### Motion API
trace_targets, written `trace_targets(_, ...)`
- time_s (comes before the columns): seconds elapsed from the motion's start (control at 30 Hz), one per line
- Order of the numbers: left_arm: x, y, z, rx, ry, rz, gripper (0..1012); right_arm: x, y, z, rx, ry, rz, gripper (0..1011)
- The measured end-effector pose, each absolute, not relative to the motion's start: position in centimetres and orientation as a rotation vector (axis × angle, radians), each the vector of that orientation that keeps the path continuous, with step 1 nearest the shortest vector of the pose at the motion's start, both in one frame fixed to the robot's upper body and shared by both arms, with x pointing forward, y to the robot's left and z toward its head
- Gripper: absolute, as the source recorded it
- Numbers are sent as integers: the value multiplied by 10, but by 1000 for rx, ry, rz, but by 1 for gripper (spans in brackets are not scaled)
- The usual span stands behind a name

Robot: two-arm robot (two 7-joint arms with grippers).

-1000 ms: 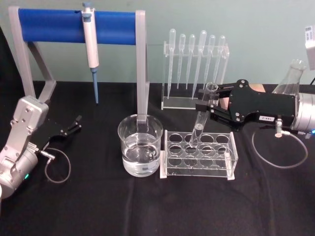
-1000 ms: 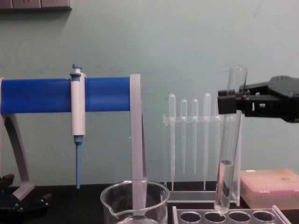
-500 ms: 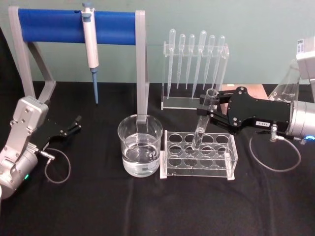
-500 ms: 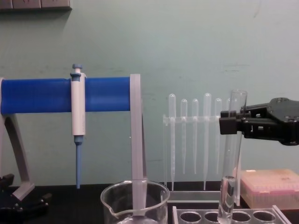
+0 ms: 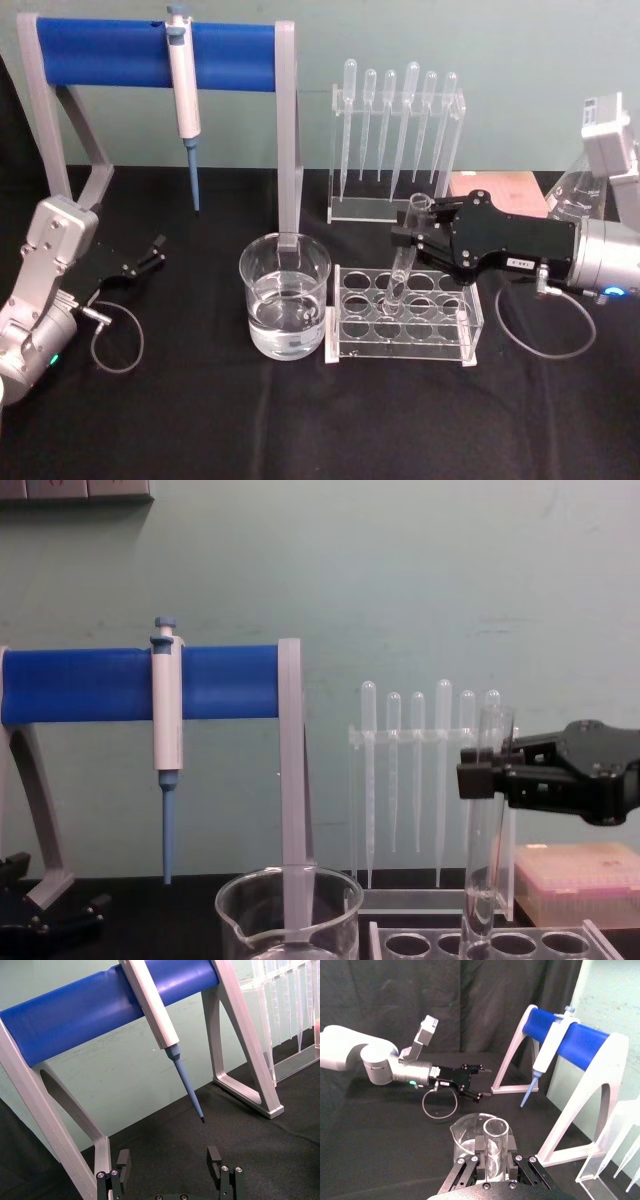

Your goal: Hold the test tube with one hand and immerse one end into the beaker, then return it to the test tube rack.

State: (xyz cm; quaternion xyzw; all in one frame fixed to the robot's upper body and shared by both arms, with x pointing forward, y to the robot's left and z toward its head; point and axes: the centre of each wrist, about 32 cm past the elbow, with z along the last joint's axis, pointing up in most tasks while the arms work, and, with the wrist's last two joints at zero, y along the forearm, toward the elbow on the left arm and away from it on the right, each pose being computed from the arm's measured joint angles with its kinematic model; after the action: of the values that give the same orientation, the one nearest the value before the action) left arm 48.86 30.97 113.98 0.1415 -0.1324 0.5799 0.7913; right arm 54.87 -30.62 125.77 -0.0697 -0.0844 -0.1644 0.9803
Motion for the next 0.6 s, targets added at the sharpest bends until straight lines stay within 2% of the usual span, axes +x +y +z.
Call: trace_targets(0.6, 489, 310, 1140, 304, -285, 1248, 1000, 552, -304, 1235, -152, -126, -353, 237)
